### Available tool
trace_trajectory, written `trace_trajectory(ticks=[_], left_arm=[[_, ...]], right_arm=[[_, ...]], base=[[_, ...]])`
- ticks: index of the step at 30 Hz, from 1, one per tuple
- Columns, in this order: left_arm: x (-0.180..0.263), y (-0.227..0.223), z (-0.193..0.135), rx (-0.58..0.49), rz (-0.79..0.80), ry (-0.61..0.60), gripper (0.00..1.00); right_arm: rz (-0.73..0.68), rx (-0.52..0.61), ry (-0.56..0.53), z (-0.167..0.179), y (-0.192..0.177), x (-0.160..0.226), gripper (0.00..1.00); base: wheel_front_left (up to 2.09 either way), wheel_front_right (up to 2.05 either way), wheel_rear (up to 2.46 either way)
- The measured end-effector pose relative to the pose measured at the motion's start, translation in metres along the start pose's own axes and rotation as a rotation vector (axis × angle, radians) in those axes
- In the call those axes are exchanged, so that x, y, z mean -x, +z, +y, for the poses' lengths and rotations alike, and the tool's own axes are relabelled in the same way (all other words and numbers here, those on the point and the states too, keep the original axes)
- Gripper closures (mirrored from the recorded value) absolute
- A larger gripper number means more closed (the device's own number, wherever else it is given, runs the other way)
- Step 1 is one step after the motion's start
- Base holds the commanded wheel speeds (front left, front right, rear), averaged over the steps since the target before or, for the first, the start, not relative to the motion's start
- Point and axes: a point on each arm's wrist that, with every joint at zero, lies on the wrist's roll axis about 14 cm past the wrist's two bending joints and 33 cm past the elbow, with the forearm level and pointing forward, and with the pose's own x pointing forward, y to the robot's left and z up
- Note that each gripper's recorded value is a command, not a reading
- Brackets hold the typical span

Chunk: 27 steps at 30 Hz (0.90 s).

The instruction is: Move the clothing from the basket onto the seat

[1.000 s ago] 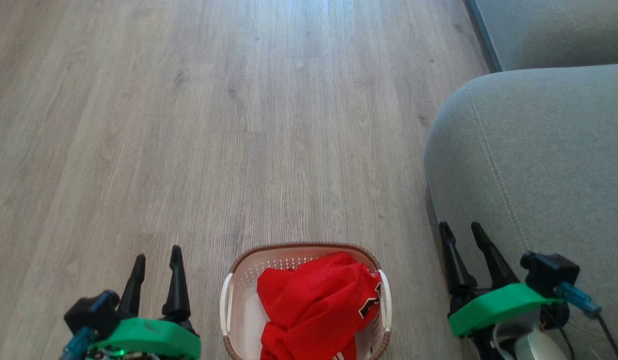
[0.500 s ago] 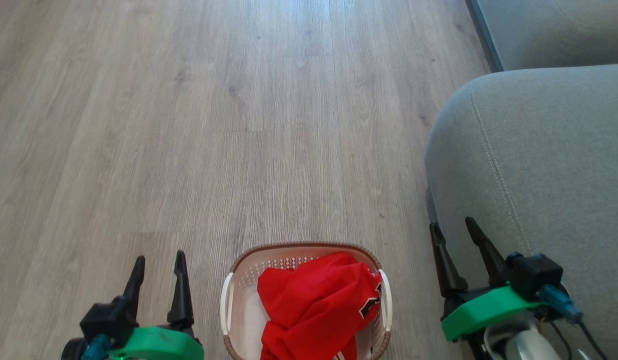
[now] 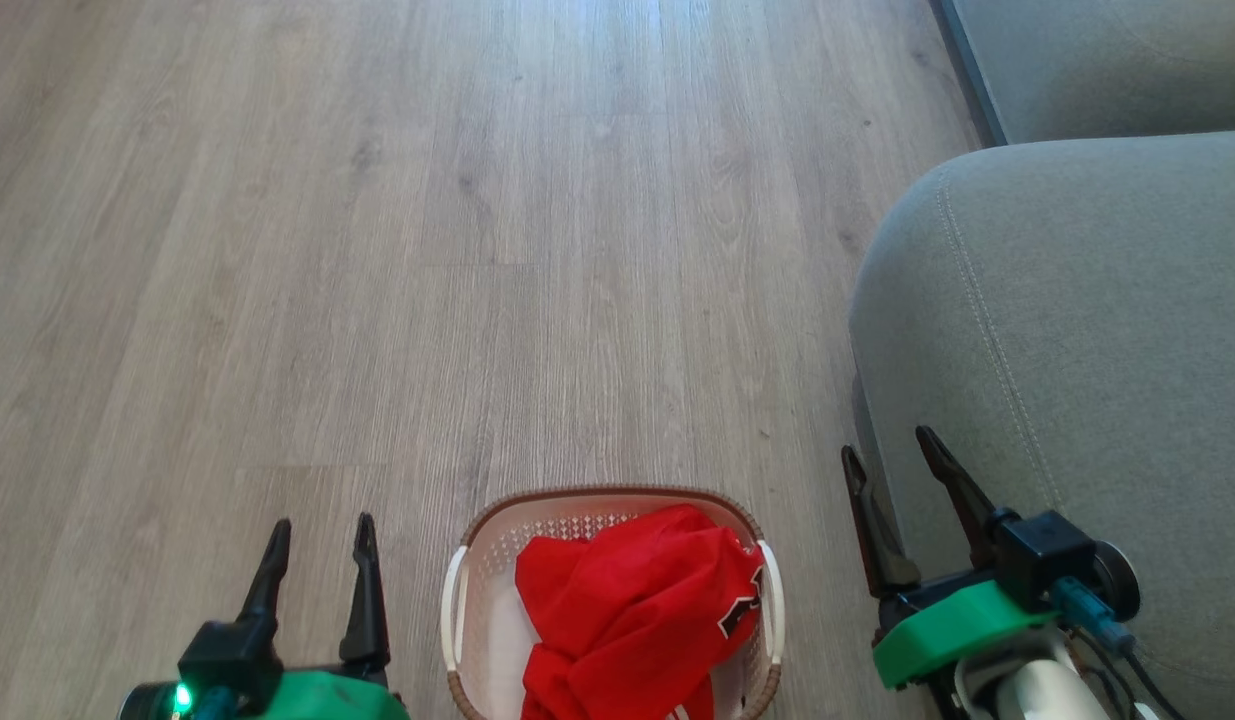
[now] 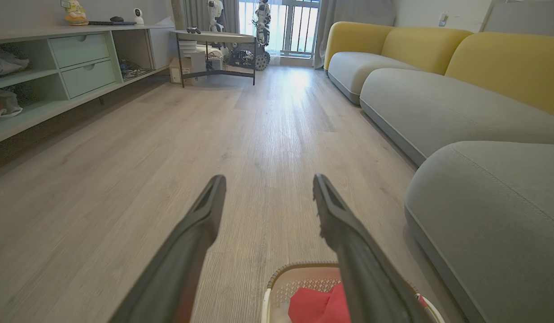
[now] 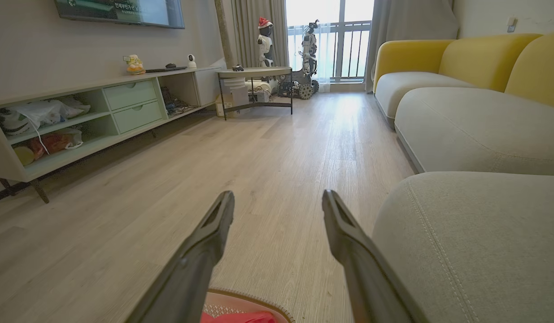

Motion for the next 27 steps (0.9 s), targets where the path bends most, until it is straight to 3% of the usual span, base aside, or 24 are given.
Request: trace_trajectory(ticks=[27], left_arm=[[0.003,-0.014,-0.003,0.009,0.046,-0.012,0.0]], right_arm=[[0.007,0.001,-0.02,-0.007,-0.002,-0.001,0.0]], base=[[0.0,0.0,0.0]])
